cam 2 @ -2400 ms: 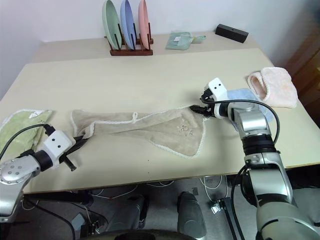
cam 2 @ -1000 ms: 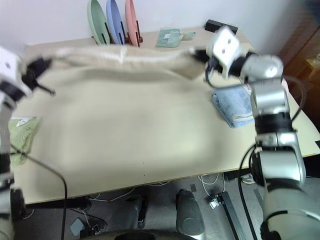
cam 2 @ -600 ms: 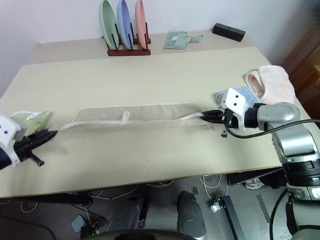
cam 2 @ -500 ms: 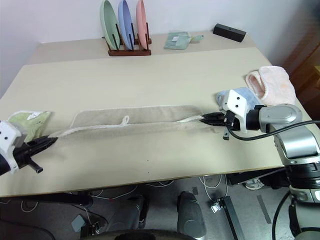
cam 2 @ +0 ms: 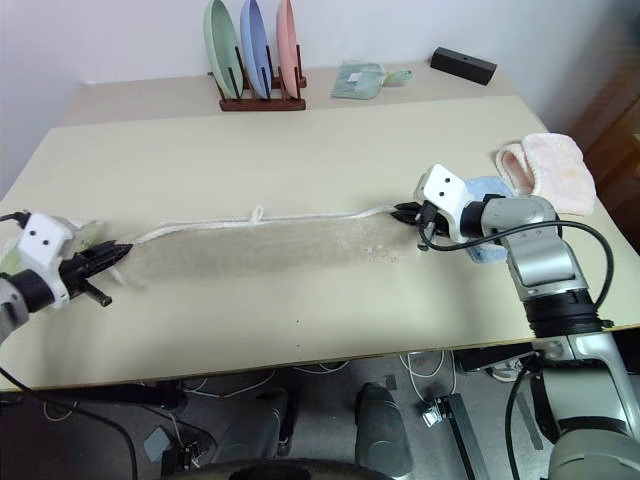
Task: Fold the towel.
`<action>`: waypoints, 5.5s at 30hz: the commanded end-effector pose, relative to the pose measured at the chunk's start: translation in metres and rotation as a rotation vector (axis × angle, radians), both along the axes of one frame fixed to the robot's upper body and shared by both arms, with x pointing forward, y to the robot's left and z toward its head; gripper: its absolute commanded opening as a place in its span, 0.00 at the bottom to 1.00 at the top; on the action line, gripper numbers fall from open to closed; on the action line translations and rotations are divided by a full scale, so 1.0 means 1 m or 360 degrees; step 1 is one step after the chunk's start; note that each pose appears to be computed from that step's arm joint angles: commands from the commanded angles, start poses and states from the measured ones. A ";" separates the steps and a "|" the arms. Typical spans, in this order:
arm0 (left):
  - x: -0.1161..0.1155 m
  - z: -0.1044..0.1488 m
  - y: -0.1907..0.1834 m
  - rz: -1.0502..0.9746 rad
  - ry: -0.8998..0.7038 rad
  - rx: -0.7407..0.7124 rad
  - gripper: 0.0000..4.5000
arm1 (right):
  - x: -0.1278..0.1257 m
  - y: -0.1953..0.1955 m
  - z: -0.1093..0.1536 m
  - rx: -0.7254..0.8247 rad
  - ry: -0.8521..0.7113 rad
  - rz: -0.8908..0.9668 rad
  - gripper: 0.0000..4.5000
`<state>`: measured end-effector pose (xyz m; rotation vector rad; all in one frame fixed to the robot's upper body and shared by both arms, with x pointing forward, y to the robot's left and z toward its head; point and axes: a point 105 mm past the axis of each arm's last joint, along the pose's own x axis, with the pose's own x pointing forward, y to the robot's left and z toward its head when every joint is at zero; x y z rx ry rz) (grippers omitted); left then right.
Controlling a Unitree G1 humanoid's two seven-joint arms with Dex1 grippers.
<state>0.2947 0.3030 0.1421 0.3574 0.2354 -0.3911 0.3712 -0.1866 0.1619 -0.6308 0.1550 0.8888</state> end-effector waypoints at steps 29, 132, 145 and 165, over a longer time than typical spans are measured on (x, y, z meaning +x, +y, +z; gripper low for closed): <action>0.041 0.011 0.034 0.0377 -0.0232 -0.0094 0.68 | 0.022 -0.024 0.028 0.0029 -0.0296 -0.0313 0.88; -0.008 0.004 -0.182 -0.0696 -0.0324 -0.0309 0.68 | -0.067 0.110 -0.013 0.0226 0.0247 0.0017 0.48; -0.011 -0.003 -0.172 -0.0578 -0.0284 -0.0353 0.68 | -0.033 0.062 0.018 0.0542 0.0070 -0.0255 0.47; -0.045 -0.024 -0.148 -0.0182 -0.0153 -0.0553 0.68 | -0.003 0.072 -0.011 0.0459 -0.0041 -0.0220 0.01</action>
